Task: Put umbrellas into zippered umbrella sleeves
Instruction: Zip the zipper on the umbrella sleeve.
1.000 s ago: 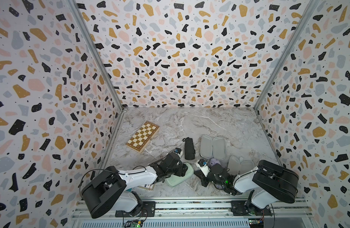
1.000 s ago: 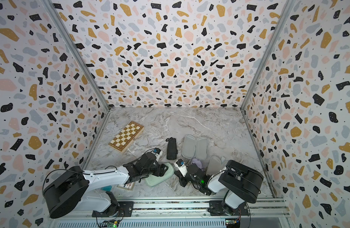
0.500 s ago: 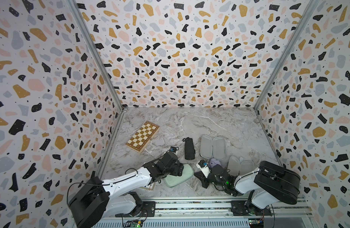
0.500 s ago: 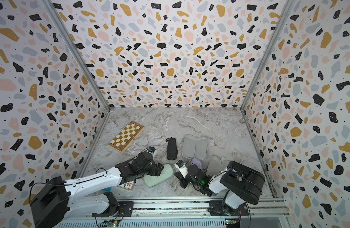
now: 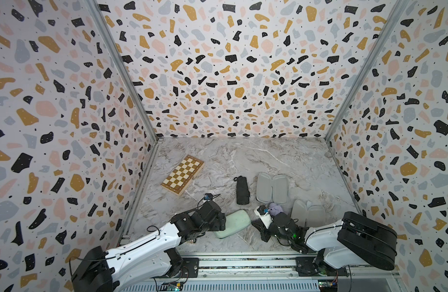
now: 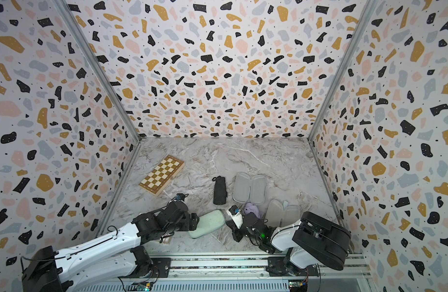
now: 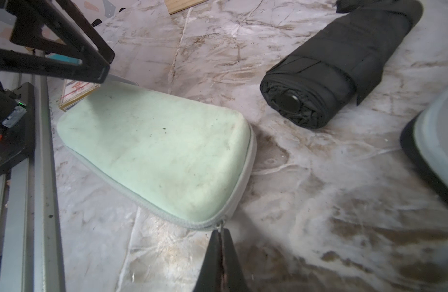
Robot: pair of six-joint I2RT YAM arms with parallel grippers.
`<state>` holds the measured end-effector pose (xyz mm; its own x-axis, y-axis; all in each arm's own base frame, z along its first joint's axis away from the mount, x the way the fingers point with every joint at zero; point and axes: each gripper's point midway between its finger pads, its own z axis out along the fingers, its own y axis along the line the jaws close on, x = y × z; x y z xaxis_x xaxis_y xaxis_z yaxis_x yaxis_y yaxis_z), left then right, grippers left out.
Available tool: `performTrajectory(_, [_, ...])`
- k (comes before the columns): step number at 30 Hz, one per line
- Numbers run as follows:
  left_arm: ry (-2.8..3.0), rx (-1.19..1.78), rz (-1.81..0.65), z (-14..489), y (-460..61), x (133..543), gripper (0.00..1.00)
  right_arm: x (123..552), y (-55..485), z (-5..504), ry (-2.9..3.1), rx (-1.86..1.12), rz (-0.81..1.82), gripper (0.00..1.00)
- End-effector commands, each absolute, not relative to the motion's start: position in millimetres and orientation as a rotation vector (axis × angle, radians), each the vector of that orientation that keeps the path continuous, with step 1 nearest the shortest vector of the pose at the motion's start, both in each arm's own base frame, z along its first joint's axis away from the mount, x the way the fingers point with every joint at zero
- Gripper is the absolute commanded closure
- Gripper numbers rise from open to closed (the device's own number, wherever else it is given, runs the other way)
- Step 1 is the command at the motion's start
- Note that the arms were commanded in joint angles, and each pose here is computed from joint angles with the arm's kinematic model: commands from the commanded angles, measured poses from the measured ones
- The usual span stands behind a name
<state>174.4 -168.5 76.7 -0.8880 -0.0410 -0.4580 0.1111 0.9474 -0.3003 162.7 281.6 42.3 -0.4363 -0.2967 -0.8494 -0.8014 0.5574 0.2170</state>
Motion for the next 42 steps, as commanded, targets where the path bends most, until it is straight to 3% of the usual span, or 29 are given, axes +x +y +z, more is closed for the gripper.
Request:
performTrajectory(1, [2.667, 0.012, -0.442, 80.2, -156.5, 159.5, 0.08, 161.6, 282.3, 46.4, 1.985, -0.873, 0.797, 1.00])
performTrajectory(4, [2.681, -0.028, -0.648, 71.7, -172.9, 146.4, 0.01, 160.8, 285.0, 44.0, 1.994, -0.883, 0.795, 1.00])
performTrajectory(6, [2.710, -0.029, -0.694, 67.4, -178.3, 140.6, 0.01, 158.7, 285.8, 42.8, 1.996, -0.889, 0.792, 1.00])
performTrajectory(13, [2.722, -0.014, -0.709, 47.0, -190.3, 146.4, 0.01, 140.6, 298.7, 48.3, 1.954, -0.944, 0.875, 1.00])
performTrajectory(28, [2.670, -0.102, -0.433, 17.4, -150.5, 164.1, 0.38, 137.8, 293.0, 44.3, 1.918, -0.991, 0.855, 1.00])
performTrajectory(42, [2.747, -0.126, -0.299, -16.0, -135.9, 164.1, 0.50, 163.2, 285.2, 51.8, 1.899, -0.945, 0.812, 1.00])
